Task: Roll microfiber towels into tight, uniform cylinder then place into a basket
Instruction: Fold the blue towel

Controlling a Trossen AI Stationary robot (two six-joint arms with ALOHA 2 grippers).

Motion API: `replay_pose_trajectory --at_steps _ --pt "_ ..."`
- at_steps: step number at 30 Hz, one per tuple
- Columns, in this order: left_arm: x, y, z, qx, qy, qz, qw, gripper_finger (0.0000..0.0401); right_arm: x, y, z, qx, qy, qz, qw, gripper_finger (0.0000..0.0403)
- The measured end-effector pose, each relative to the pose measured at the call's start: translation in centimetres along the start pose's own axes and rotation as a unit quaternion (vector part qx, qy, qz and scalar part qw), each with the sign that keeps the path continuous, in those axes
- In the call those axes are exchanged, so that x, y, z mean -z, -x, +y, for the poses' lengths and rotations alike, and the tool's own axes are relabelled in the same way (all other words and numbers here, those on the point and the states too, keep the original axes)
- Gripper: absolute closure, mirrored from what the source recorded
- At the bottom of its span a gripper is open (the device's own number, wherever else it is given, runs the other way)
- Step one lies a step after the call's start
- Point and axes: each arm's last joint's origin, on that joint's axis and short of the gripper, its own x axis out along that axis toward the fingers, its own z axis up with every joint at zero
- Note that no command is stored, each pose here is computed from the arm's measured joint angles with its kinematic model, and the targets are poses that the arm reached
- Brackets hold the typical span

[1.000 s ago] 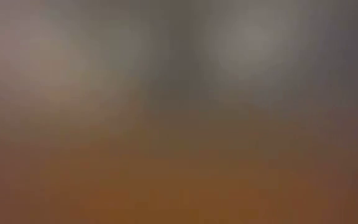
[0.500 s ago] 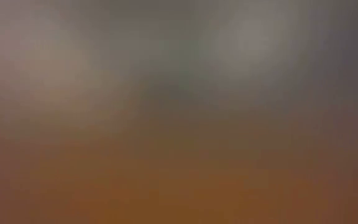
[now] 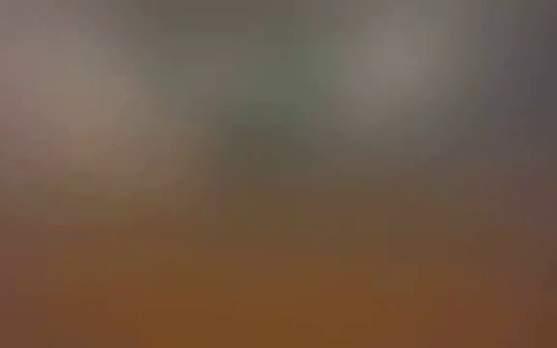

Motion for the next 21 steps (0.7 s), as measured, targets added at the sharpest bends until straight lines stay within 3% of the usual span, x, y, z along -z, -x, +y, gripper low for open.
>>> replay_pose_trajectory --at_steps 7,13,21 --pt "0.0 0.0 0.0 0.0 0.0 0.0 1.0 0.0401 0.2 -0.6 0.9 -0.061 -0.015 0.005 0.998 0.0256" --pt "0.0 0.0 0.0 0.0 0.0 0.0 1.0 0.0401 0.4 -1.0 1.1 -0.003 -0.014 0.007 1.0 0.0256" --pt "0.0 0.0 0.0 0.005 -0.001 0.001 1.0 0.0401 0.4 -1.7 -0.3 0.009 -0.029 0.011 0.999 0.0256"
